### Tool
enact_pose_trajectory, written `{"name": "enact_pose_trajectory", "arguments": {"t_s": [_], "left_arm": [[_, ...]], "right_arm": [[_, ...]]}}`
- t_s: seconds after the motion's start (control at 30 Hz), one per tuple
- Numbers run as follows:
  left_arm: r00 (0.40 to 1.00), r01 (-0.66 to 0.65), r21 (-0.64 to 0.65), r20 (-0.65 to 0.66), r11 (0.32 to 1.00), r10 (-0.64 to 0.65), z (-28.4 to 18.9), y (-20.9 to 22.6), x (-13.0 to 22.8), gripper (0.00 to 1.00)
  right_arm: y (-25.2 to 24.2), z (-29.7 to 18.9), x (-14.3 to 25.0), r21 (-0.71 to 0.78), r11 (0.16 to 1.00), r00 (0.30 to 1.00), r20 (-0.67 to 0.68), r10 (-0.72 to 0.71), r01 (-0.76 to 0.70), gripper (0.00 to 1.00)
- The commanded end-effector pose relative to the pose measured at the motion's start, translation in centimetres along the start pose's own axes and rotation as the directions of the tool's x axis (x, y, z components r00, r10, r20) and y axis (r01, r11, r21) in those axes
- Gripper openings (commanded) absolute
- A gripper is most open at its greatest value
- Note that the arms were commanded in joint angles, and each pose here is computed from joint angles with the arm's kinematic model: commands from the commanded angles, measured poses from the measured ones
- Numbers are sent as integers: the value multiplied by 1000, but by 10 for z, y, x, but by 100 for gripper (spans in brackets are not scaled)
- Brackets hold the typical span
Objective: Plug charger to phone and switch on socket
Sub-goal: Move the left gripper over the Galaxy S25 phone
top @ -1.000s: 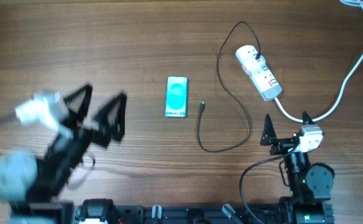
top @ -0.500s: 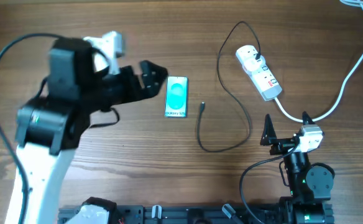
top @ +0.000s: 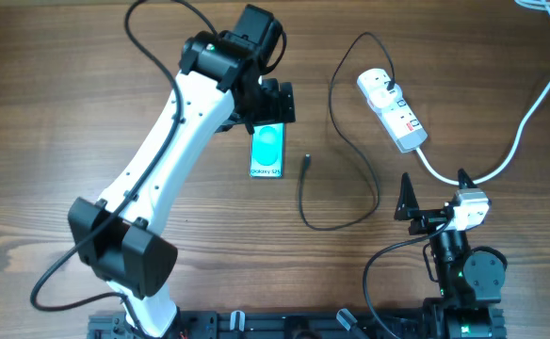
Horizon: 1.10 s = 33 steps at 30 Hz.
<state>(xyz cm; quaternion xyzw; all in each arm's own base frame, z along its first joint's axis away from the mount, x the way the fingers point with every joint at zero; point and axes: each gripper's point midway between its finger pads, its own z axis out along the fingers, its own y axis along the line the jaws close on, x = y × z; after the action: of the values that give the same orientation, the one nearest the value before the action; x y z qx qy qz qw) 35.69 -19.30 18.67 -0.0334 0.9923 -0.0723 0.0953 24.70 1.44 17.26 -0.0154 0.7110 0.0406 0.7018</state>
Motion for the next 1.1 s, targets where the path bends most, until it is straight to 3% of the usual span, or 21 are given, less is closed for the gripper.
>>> {"name": "enact_pose_trajectory", "arguments": {"t_s": [0.0,0.2,1.07], "left_arm": [[999,18,4,-38,1000,-18,13,-3,2,100],[995,-7,-38,-100,999,4,48,3,8,100],[993,-66,-151,-104,986,51,125,13,2,100]], "right_arm": [[-4,0,-1,20,1000,1000,7,-10,9,100],[-4,0,-1,20,1000,1000,7,-9,9,100],[-4,0,-1,20,1000,1000,7,-9,9,100]]}}
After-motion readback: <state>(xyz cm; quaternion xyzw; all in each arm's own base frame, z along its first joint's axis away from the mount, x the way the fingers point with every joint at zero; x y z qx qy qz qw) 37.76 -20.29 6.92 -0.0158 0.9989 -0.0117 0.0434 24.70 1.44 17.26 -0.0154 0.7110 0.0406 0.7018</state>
